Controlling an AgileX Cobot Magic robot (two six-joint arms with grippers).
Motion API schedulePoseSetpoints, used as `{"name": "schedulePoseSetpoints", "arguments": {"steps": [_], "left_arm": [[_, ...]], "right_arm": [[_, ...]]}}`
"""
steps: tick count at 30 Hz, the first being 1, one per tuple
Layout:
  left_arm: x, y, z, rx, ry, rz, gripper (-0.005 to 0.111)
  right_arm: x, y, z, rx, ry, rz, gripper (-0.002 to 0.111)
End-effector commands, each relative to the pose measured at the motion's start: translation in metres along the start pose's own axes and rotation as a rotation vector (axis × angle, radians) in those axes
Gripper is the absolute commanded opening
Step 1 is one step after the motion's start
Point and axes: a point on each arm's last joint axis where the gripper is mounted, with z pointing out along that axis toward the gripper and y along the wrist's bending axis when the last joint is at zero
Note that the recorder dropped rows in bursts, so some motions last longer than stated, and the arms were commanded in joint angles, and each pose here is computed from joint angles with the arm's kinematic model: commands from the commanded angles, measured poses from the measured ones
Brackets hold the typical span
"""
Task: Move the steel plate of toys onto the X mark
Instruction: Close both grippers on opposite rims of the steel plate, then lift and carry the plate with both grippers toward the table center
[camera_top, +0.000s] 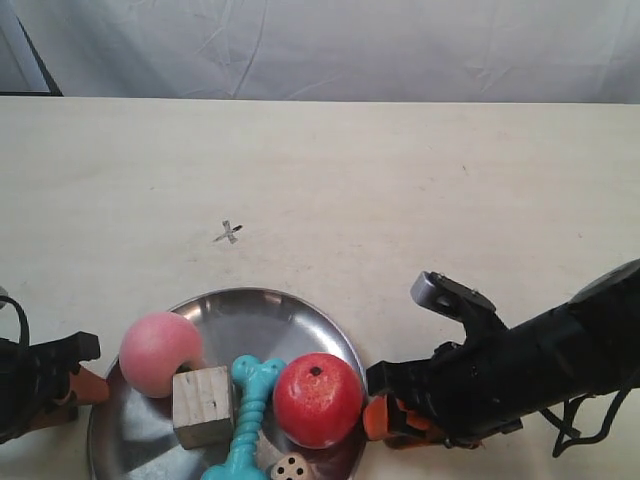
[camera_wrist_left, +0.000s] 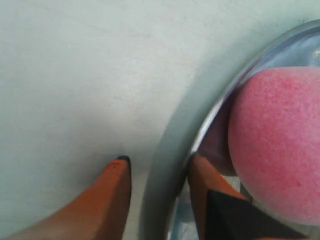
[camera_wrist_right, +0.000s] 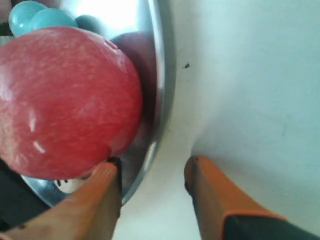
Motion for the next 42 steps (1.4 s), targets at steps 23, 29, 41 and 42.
{"name": "schedulePoseSetpoints", "arguments": {"steps": [23,29,41,42], "left_arm": [[0.008,0.003,0.004,-0.014,0.052,0.028,0.040],[0.008,0.003,0.004,-0.012,0.054,0.039,0.040],[0.010,-0.003,0.004,0.051,0.071,0.060,0.030],[0.010,-0.003,0.004,0.051,0.071,0.060,0.025]], "right_arm": [[-0.006,0.003,0.032,0.034,0.054,0.022,0.038],[-0.006,0.003,0.032,0.029,0.055,0.025,0.014],[-0.006,0.003,0.032,0.028,0.053,0.009,0.000],[-0.006,0.003,0.032,0.028,0.053,0.009,0.000]]}}
